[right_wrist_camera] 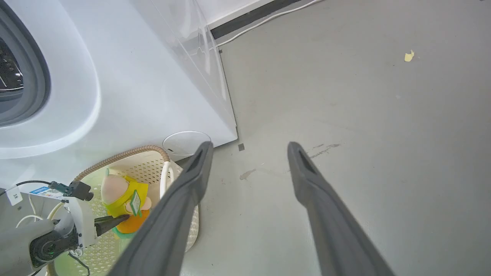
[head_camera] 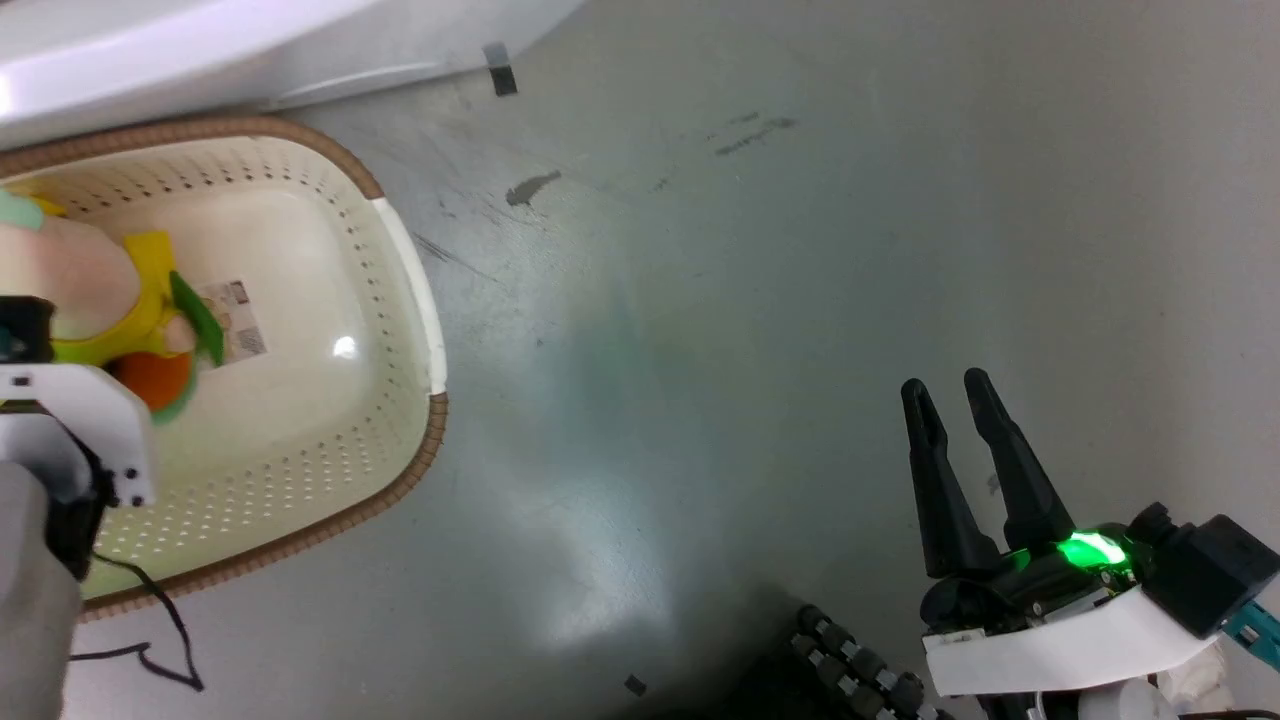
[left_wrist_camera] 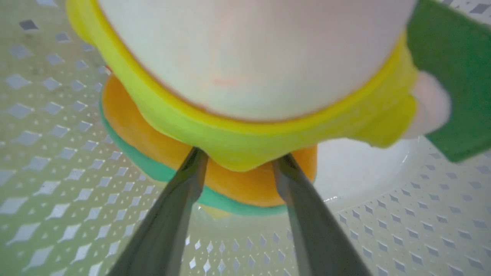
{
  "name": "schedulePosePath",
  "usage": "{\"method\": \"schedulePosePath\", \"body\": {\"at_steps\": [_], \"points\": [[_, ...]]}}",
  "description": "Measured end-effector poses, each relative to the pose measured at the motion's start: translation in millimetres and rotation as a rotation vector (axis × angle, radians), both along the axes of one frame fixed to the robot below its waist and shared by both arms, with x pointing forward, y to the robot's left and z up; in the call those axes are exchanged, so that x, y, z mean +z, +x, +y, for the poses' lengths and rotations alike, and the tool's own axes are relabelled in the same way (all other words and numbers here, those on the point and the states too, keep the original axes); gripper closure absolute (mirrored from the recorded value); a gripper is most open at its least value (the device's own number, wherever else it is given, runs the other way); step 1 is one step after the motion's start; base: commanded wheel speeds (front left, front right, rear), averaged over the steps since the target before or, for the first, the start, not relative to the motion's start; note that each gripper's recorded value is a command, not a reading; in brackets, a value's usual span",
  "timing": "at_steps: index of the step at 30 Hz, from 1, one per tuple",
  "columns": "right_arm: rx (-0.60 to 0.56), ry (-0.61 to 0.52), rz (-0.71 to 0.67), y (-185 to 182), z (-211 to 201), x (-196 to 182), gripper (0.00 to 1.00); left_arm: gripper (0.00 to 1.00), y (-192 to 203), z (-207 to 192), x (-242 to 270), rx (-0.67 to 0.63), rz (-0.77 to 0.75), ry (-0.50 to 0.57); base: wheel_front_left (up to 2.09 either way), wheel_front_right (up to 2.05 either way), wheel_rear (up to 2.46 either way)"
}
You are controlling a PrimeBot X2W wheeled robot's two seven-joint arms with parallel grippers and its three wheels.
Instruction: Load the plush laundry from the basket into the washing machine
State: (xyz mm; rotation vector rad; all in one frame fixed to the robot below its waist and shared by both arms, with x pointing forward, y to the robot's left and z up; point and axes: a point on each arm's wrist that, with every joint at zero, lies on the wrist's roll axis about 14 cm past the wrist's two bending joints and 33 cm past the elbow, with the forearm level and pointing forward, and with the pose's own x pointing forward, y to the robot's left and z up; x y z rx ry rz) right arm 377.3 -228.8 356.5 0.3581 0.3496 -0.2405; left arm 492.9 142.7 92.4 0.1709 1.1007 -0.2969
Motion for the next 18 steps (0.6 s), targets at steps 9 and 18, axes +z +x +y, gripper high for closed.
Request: {"method": "schedulePosePath", "body": {"at_steps": [9, 18], "points": [[-0.032, 0.015, 0.006, 1.3, -4.2, -7.5, 0.00, 1.00, 5.2, -2.2, -27.2, 0.031, 0.009, -0.018, 0.00, 0.00, 0.00], [-0.040, -0.031, -0.060, 6.7, -16.1, 13.8, 0.00, 1.00, -0.7, -18.3, -8.3, 0.049, -0.015, -0.070, 0.00, 0.00, 0.00]]}}
